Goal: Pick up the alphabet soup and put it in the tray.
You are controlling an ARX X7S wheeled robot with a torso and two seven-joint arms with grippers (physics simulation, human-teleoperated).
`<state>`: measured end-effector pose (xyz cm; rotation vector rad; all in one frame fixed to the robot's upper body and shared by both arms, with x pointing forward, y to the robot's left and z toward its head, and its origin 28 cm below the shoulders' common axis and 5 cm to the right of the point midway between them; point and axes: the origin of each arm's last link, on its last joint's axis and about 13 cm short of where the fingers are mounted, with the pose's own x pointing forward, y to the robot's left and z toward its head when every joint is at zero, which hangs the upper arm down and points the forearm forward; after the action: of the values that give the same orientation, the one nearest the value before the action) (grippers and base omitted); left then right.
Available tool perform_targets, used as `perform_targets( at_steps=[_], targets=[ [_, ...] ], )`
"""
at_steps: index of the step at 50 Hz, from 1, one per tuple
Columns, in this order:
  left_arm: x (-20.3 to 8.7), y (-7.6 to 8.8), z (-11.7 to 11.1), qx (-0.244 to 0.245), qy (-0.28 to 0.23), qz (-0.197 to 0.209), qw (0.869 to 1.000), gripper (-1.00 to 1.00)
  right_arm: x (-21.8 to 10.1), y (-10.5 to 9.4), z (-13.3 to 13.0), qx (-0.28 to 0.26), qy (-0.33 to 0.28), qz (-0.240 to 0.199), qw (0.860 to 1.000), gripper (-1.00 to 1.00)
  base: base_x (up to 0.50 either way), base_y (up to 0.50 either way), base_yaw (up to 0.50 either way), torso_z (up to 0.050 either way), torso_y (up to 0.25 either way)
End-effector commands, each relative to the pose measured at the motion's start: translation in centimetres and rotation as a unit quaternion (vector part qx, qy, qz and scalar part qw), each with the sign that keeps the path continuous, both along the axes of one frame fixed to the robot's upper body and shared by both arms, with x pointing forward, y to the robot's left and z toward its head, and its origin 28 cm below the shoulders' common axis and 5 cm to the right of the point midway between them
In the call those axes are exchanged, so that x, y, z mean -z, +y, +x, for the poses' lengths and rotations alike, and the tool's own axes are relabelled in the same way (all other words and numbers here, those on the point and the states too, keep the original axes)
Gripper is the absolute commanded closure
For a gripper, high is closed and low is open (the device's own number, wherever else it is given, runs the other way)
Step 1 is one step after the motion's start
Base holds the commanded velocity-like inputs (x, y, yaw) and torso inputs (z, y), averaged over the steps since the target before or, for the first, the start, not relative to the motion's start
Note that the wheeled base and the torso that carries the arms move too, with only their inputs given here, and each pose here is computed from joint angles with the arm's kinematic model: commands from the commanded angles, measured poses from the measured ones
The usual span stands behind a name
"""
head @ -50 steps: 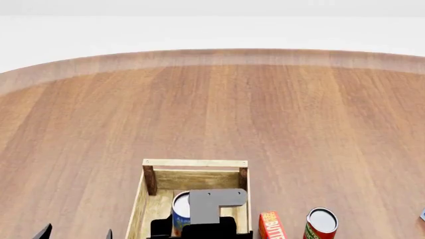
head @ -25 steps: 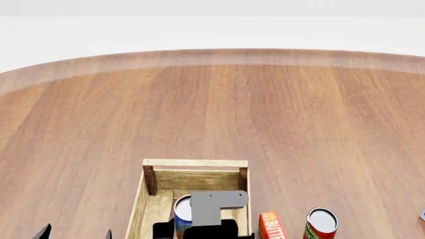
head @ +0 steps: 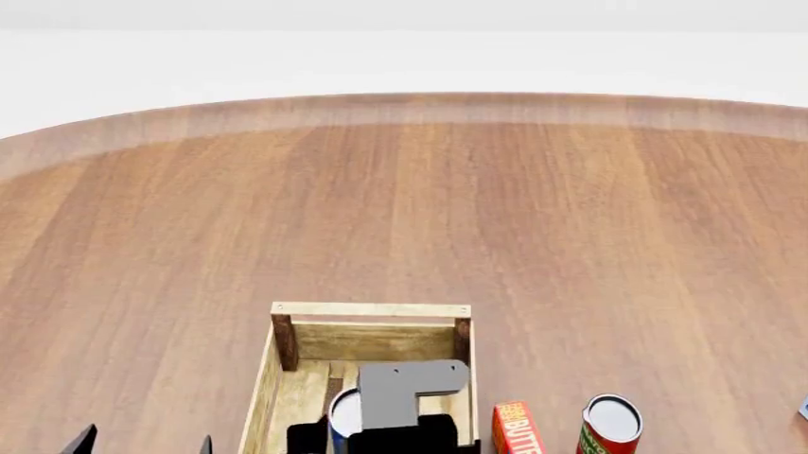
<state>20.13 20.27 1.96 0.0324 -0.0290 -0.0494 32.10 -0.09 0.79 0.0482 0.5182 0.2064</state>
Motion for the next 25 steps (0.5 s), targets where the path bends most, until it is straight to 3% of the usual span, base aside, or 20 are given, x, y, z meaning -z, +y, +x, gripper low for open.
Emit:
perform_targets(
  at_steps=[1,25],
  targets=[
    [-0.1,0.0,0.0,-0.001,-0.001,0.0,1.0,-1.0,-0.2,0.1,0.2,-0.009,-0.011,0.0,1.0,-1.0,0.0,0.0,0.0,0.0,0.0],
    [-0.5,0.0,-0.3,-0.003,-0.01,0.007,1.0,-1.0,0.1,0.5,-0.9,0.002,-0.054,0.0,0.999,-1.0,0.0,0.0,0.0,0.0,0.0]
  ],
)
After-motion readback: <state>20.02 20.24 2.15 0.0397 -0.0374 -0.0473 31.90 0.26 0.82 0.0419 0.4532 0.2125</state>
